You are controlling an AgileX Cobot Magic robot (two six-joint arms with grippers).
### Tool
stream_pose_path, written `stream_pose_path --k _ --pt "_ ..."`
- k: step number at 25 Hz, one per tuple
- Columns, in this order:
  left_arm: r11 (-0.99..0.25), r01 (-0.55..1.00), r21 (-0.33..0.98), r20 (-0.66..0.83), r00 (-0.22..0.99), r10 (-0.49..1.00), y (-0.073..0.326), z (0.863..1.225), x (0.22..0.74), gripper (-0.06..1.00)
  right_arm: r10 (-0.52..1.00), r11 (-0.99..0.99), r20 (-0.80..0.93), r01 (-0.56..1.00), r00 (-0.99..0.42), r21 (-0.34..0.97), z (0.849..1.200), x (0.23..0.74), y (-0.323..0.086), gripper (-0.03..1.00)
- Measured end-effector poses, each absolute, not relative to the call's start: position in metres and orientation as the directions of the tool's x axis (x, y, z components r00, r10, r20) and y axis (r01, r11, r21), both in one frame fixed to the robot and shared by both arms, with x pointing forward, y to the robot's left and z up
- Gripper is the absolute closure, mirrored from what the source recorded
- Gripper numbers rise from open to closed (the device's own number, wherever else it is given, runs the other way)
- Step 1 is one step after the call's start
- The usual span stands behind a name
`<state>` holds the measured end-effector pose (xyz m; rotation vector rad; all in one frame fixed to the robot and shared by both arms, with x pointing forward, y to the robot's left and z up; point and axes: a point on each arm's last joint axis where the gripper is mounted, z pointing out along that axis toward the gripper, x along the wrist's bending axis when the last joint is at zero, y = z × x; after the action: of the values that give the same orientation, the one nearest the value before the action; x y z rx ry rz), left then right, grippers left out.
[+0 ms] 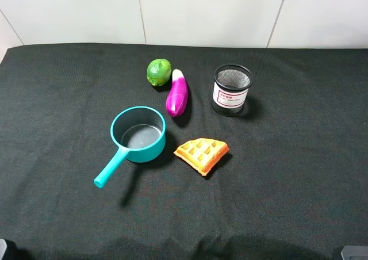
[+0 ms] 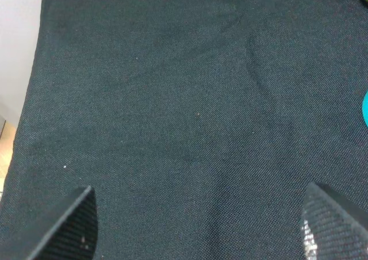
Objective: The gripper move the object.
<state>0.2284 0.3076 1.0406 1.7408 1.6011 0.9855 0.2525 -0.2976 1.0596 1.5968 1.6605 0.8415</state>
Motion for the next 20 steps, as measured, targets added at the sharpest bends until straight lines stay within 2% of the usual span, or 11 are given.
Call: stream_pose_path --k 8,20 --pt "-0.120 0.569 0.813 0.138 0.011 0.990 0.308 1.041 0.228 0.18 0.999 0.028 -0.037 0.451 0.012 0.892 1.057 0.231 -0.300 0.34" --pt "-0.120 0.569 0.813 0.138 0.011 0.990 0.308 1.041 0.228 0.18 0.995 -0.050 0.007 0.422 0.103 0.905 1.054 0.234 -0.305 0.34"
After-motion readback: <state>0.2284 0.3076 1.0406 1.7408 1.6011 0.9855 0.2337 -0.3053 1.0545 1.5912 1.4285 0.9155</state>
